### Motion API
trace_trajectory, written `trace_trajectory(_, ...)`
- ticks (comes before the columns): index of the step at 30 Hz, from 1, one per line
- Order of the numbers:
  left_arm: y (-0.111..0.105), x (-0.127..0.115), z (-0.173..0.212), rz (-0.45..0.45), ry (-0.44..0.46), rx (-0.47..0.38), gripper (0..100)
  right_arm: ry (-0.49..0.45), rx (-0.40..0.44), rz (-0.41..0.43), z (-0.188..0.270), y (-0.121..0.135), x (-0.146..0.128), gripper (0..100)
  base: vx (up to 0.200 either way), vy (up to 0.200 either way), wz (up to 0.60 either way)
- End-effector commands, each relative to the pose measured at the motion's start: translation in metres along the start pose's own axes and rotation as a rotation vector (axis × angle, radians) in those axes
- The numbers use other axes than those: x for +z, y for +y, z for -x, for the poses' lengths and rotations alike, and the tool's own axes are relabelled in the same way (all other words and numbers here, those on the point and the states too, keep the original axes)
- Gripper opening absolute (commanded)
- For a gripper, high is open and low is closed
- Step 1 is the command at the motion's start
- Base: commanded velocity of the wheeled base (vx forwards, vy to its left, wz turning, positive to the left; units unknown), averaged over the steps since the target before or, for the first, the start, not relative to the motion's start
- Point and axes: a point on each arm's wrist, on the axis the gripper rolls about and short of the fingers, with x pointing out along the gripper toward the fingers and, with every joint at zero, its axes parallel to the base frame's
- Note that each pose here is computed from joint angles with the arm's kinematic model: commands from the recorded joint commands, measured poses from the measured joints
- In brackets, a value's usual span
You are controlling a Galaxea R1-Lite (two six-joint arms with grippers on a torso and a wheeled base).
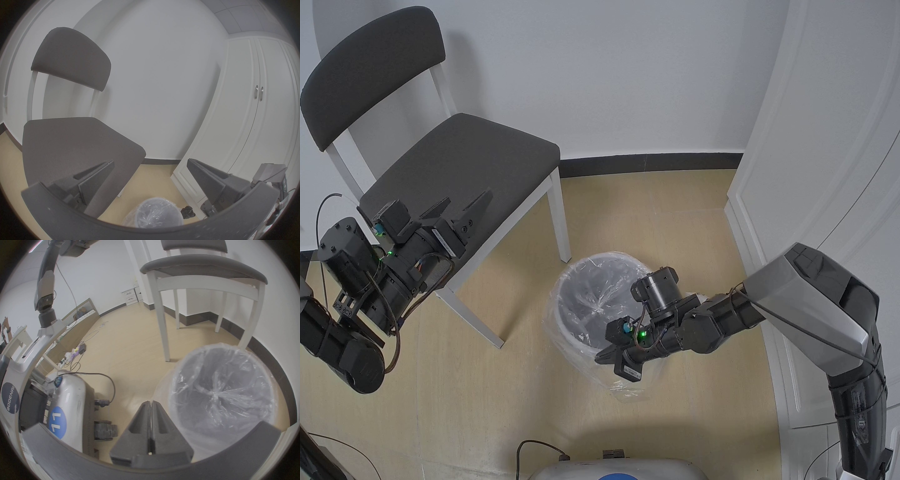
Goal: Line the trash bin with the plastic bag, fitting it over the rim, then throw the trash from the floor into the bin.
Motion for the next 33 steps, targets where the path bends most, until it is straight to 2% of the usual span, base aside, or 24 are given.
trace_trajectory(1,0.0,-0.002,0.0,0.001,0.007,0.0,100,0.014,0.039,0.009,0.0,0.016,0.002,0,0.0,0.0,0.0)
trace_trajectory(4,0.0,-0.002,0.0,0.001,0.007,0.0,100,0.038,0.066,-0.001,-0.009,0.023,-0.007,0,0.0,0.0,0.0)
trace_trajectory(10,0.0,-0.002,0.0,0.001,0.008,0.0,100,0.033,0.059,-0.005,-0.024,0.025,-0.017,0,0.0,0.0,0.0)
trace_trajectory(18,0.002,-0.006,-0.003,-0.001,0.017,0.003,100,0.045,0.039,-0.019,-0.037,0.016,-0.034,0,0.0,0.0,0.0)
trace_trajectory(24,0.002,-0.008,-0.004,-0.003,0.021,0.006,100,0.037,0.012,-0.018,-0.034,0.008,-0.034,0,0.0,0.0,0.0)
trace_trajectory(27,0.003,-0.01,-0.004,-0.031,0.029,0.009,100,0.018,-0.031,-0.001,-0.03,0.004,-0.032,0,0.0,0.0,0.0)
trace_trajectory(29,0.004,-0.012,-0.005,-0.053,0.035,0.012,100,0.005,-0.108,0.017,-0.027,0.004,-0.03,0,0.0,0.0,0.0)
trace_trajectory(33,0.004,-0.013,-0.004,-0.056,0.038,0.012,100,0.003,-0.188,0.035,-0.023,0.011,-0.036,0,0.0,0.0,0.0)
